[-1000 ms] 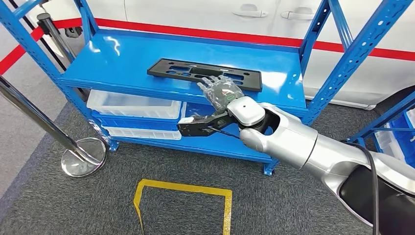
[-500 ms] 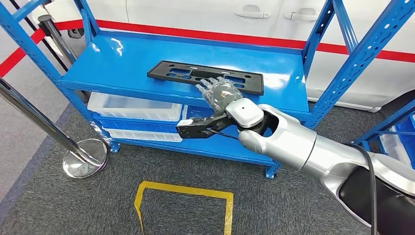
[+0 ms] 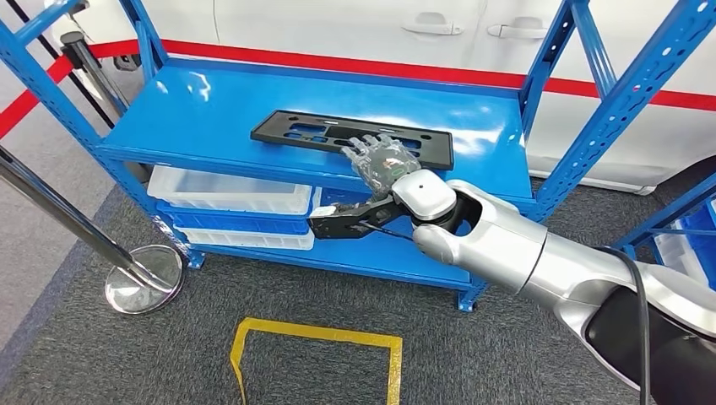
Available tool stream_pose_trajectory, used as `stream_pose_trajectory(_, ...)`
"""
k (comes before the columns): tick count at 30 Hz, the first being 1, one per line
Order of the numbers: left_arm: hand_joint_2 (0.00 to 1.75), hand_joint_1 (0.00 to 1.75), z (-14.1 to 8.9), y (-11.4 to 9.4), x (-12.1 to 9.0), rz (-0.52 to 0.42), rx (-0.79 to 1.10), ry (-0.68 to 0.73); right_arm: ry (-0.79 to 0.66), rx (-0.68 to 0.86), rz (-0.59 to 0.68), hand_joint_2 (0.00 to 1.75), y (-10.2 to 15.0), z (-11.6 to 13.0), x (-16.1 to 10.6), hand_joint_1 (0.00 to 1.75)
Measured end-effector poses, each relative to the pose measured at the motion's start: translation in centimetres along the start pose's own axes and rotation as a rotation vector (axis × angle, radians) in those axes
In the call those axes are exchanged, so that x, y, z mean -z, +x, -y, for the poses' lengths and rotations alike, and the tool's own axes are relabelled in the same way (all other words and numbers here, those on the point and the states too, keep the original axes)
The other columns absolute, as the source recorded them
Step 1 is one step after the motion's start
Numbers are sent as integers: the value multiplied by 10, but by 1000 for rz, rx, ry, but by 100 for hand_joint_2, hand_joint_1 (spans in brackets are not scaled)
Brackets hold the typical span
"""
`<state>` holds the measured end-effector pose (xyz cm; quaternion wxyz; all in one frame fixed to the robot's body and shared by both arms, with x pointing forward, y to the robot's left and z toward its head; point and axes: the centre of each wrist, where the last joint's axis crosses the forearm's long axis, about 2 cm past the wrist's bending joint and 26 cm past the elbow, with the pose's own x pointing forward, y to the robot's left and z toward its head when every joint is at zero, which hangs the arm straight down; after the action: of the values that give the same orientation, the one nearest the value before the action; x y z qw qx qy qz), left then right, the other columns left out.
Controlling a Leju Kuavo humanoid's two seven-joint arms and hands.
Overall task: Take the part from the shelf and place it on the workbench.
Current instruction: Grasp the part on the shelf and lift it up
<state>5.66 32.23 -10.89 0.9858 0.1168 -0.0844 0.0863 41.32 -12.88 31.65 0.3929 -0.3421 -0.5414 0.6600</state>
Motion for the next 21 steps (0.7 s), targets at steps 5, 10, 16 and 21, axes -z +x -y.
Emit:
stream_pose_trajectory(5, 0, 0, 0, 0, 0, -1, -2, -1, 1, 4, -2, 0, -1, 1, 0, 0)
stream_pose_trajectory(10, 0, 0, 0, -1, 0, -2, -2, -1, 19, 29, 0, 0, -2, -3, 1, 0)
stream_pose_trajectory(16, 0, 0, 1, -1, 0, 4, -2, -2, 4, 87, 7, 0, -4, -2, 1, 0)
stream_pose_trajectory(21, 0, 0, 0, -1, 0, 4, -3, -1, -17, 130, 2, 0, -7, -1, 0, 0)
